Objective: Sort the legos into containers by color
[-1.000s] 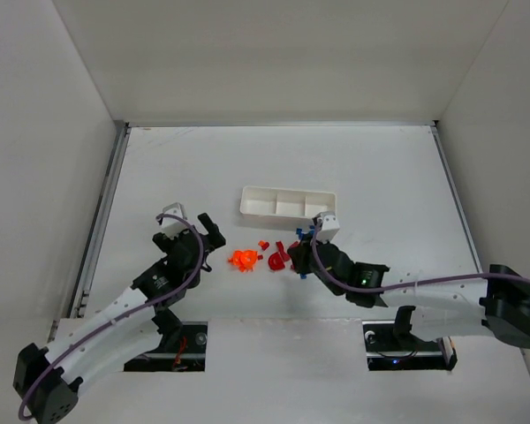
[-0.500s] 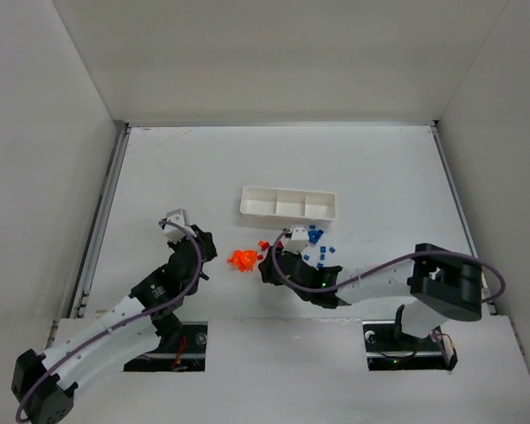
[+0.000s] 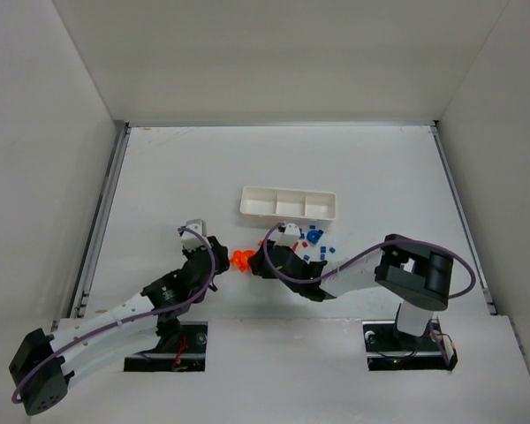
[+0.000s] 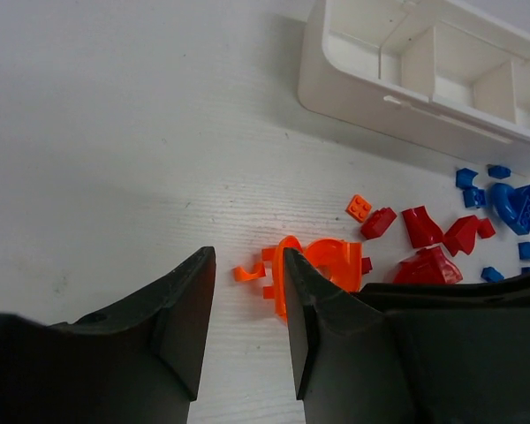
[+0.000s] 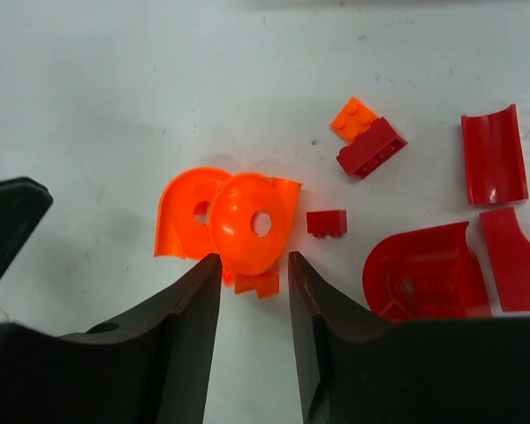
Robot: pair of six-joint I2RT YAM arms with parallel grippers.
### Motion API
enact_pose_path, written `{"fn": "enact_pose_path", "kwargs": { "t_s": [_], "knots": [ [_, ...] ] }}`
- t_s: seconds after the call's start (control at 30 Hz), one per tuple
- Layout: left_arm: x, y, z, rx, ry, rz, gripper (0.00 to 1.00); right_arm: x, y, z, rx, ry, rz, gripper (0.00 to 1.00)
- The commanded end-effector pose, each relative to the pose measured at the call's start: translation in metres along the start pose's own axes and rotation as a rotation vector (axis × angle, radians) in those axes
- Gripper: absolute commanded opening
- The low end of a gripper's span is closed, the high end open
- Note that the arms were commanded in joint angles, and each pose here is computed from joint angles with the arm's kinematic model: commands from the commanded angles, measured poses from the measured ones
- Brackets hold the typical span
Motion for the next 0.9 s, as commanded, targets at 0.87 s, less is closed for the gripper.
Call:
{"fn": "enact_pose_path", "kwargs": {
  "t_s": [0.87],
  "knots": [
    [0.024, 0.015, -0.017, -0.004, 0.02, 0.042, 0.37, -0.011, -0.047, 0.019, 0.07, -0.091, -0.159, 0.1]
  ]
}}
Point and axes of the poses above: each gripper's point midway between its finger pads, its own x axis out along the fingers, its own z axis along the line the jaws close on, y = z × x, the point moved 4 cm from there along -x, back along the fingers, and after that the axes turned 7 degrees about x, right-handed, at the moved point
